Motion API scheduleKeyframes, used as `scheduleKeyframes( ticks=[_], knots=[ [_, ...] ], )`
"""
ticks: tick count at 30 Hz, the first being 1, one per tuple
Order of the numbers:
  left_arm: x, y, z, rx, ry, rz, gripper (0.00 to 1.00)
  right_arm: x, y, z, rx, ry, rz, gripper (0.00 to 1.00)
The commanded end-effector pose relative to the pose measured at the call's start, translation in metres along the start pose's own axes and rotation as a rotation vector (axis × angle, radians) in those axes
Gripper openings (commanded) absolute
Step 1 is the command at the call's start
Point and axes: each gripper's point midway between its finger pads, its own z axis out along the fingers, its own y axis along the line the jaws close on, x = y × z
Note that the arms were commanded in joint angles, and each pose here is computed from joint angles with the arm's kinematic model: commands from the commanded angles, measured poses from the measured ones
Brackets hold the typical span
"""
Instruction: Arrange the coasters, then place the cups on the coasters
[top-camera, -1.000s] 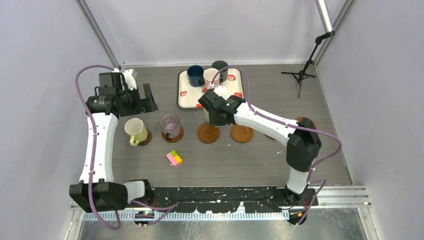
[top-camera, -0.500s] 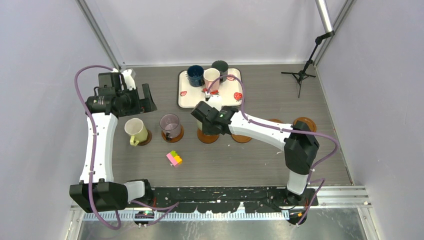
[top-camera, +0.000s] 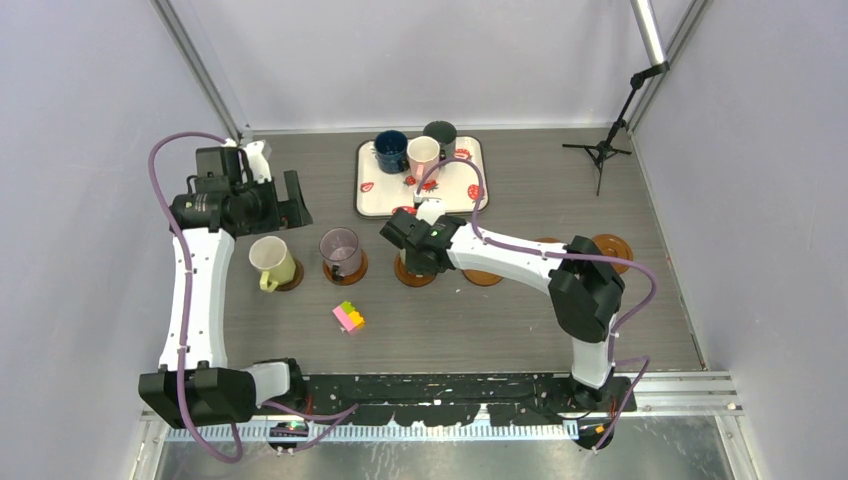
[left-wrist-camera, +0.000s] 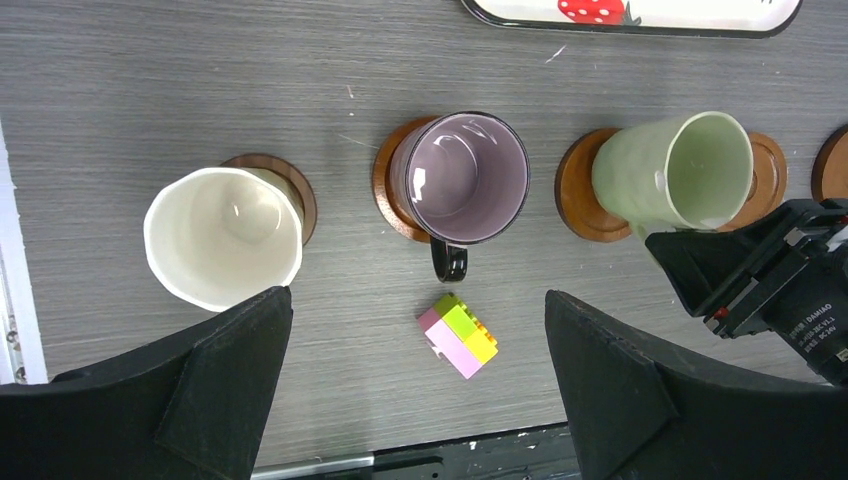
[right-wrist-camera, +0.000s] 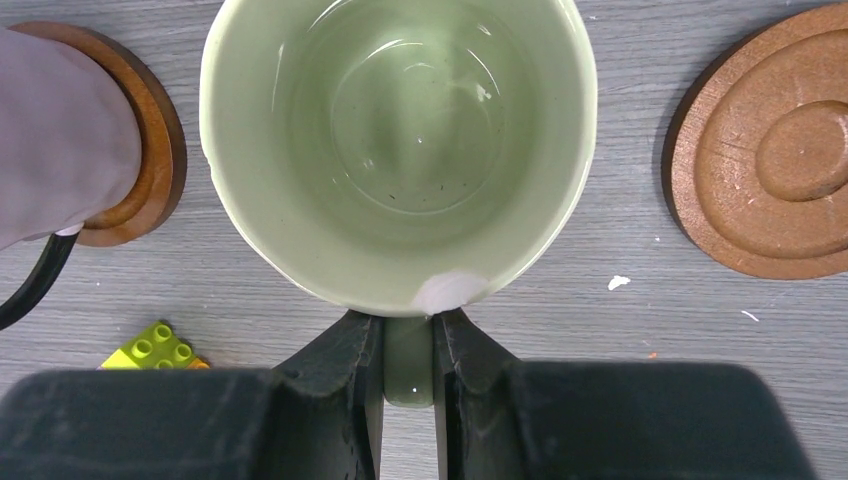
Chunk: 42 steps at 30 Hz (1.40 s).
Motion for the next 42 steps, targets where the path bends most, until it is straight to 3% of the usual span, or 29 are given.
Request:
scheduleKeyframes(
  ticks=[1, 12, 17, 22, 25, 30, 42],
  knots=[
    [0.0, 0.002, -0.009, -0.009, -0.024, 0.021, 1.0, -0.026, 0.018, -0.008, -0.049, -0.089, 0.088, 0.01],
    [0.002, 0.003, -0.009, -0.014, -0.023, 0.024, 1.0, -0.013, 0.015, -0.005, -0.046, -0.042, 0.102, 0.03],
    [0.004, 0.003, -0.011, -0.015, -0.023, 0.023, 1.0, -0.007, 0.016, -0.004, -0.064, -0.021, 0.11, 0.23],
    [0.005, 0.005, -0.011, -0.022, -0.023, 0.025, 1.0, 0.003, 0.017, -0.005, -0.078, 0.008, 0.115, 0.32],
    [0.005, 0.005, -0.012, -0.024, -0.023, 0.024, 1.0, 0.009, 0.018, -0.005, -0.087, 0.031, 0.114, 0.45],
    [0.008, 0.006, -0.012, -0.024, -0.016, 0.031, 1.0, 0.013, 0.023, -0.009, -0.116, 0.056, 0.122, 0.5],
    [0.008, 0.005, -0.015, -0.024, -0.019, 0.033, 1.0, 0.018, 0.036, -0.017, -0.171, 0.072, 0.095, 0.49]
  ],
)
